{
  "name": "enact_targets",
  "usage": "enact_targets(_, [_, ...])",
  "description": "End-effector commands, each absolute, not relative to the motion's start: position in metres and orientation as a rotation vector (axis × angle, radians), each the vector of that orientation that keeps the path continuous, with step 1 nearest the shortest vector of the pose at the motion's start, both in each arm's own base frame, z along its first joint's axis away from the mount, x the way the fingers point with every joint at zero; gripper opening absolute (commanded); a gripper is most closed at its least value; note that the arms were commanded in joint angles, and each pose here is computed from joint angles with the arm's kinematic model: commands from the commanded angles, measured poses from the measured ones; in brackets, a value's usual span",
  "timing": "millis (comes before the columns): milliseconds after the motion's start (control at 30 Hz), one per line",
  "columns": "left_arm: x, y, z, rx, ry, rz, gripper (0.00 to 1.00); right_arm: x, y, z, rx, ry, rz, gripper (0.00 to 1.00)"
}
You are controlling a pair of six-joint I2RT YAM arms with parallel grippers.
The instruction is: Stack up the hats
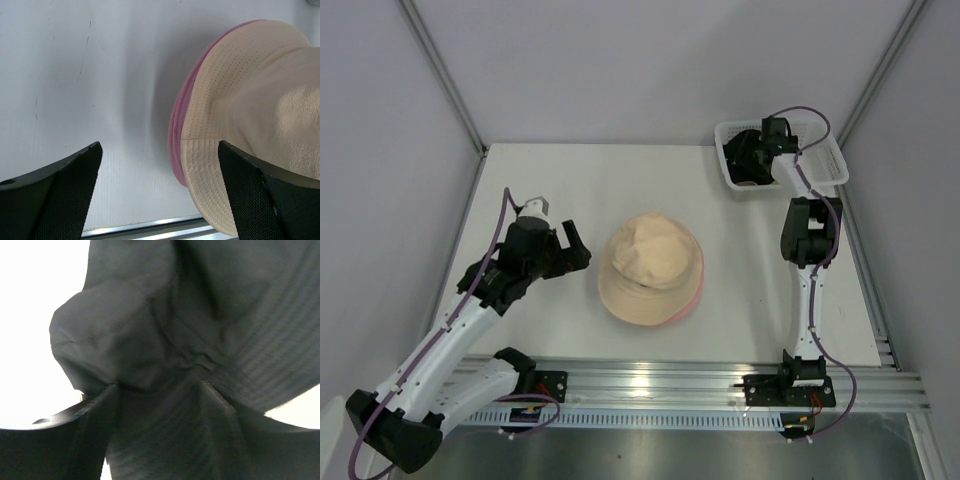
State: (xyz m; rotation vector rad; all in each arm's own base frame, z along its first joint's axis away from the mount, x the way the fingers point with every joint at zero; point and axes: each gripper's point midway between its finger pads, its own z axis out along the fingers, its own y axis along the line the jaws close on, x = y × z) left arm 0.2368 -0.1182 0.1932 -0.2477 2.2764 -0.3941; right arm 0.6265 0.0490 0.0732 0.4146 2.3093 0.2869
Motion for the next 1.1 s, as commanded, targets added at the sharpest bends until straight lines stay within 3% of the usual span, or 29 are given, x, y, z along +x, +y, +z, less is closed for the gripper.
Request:
enact_targets(0, [0.247, -0.117, 0.216, -0.228, 2.215, -0.421, 0.99, 0.644, 0.065, 0.077, 0.414, 2.254, 0.365, 0.64])
enact_targets(33, [0.248, -0.116, 0.218, -0.231, 2.208, -0.421, 0.99, 0.645, 0.065, 0.075, 0.427, 2.254, 0.373, 0.48])
enact_targets(133, [0.251, -0.111, 0.219, -0.234, 2.19, -0.421, 1.0, 0.646, 0.065, 0.072, 0.43, 2.251, 0.389, 0.17])
enact_targets(167, [0.254, -0.11, 0.223, -0.229, 2.183, -0.423, 1.0, 0.646, 0.063, 0.074, 0.424, 2.248, 0.384, 0.0])
enact_targets(300, [0.265, -0.099, 0.253, -0.206, 2.131, -0.368, 0.99, 0.649, 0.054, 0.111, 0.415, 2.168, 0.416, 0.0])
enact_targets(533, [0.269, -0.094, 0.284, -0.217, 2.072, -0.355, 1.0, 0.638, 0.035, 0.29, 0.308, 1.865, 0.536, 0.0])
enact_targets(767, [0.268, -0.111, 0.334, -0.131, 1.942, -0.493, 0.99, 0.565, 0.063, 0.439, 0.147, 1.642, 0.696, 0.0])
enact_targets(900, [0.269, -0.119, 0.355, -0.084, 1.906, -0.533, 0.99, 0.521, 0.092, 0.477, 0.041, 1.588, 0.745, 0.0])
enact_targets(1000, [0.267, -0.126, 0.361, -0.058, 1.899, -0.575, 1.0, 0.511, 0.083, 0.462, 0.12, 1.66, 0.595, 0.0])
enact_targets(1067, [0.261, -0.127, 0.364, -0.051, 1.882, -0.603, 1.0, 0.509, 0.065, 0.438, 0.249, 1.729, 0.564, 0.12])
